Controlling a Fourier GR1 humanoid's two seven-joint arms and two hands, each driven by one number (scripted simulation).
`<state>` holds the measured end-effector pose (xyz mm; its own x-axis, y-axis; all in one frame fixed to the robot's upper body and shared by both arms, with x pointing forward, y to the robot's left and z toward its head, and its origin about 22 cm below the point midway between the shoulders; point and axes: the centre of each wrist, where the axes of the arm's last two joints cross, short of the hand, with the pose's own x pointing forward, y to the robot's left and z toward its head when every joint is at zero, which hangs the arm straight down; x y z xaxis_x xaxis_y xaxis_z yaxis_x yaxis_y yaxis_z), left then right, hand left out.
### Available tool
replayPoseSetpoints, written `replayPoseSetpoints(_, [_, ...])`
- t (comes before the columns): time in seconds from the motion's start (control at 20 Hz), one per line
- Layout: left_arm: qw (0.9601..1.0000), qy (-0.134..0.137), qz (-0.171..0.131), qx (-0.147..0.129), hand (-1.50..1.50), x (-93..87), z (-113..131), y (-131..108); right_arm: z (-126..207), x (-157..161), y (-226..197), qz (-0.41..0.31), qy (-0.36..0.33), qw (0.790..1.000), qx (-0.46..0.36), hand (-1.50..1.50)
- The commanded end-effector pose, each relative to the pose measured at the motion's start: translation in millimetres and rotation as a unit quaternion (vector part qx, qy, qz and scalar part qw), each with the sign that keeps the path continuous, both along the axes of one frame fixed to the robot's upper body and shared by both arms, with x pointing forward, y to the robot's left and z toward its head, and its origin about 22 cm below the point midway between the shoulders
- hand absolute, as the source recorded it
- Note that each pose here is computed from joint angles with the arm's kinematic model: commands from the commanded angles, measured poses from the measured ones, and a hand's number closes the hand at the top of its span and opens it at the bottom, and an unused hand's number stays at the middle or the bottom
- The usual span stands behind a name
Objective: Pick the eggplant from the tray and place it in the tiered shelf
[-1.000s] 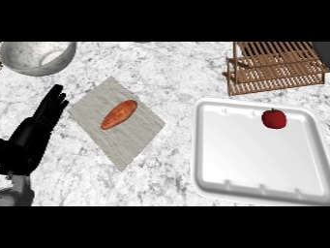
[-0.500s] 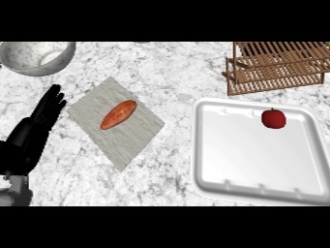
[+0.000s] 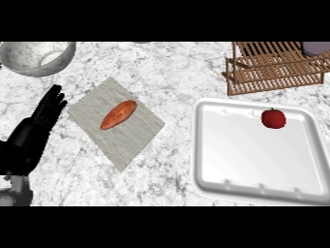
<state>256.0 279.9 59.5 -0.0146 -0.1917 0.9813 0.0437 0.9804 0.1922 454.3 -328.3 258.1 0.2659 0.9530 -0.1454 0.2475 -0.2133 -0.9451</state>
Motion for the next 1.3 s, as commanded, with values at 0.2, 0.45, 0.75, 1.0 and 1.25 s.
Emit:
replayPoseSetpoints(0.2, [1.0, 0.005, 0.003, 0.003, 0.0, -2.7, 11, 7, 64, -6, 9, 0.039, -0.136, 0.975, 0.171, -1.5])
replayPoseSetpoints(0.45, [0.9998, 0.01, 0.014, -0.001, 0.0, 2.0, 7, 6, 107, -18, 12, 0.033, -0.188, 0.946, 0.263, -1.5])
replayPoseSetpoints(0.75, [0.9998, 0.008, 0.016, 0.005, 0.0, -4.4, 0, 5, 166, -56, -41, -0.012, -0.26, 0.862, 0.436, -1.5])
replayPoseSetpoints(1.0, [0.9998, 0.016, 0.012, -0.008, 0.0, -6.2, -2, 0, 180, -111, -126, -0.034, -0.255, 0.824, 0.505, -1.5])
replayPoseSetpoints(1.25, [0.9999, 0.007, 0.015, -0.001, 0.0, -18.5, -5, 0, 181, -169, -187, -0.022, -0.251, 0.815, 0.521, -1.5])
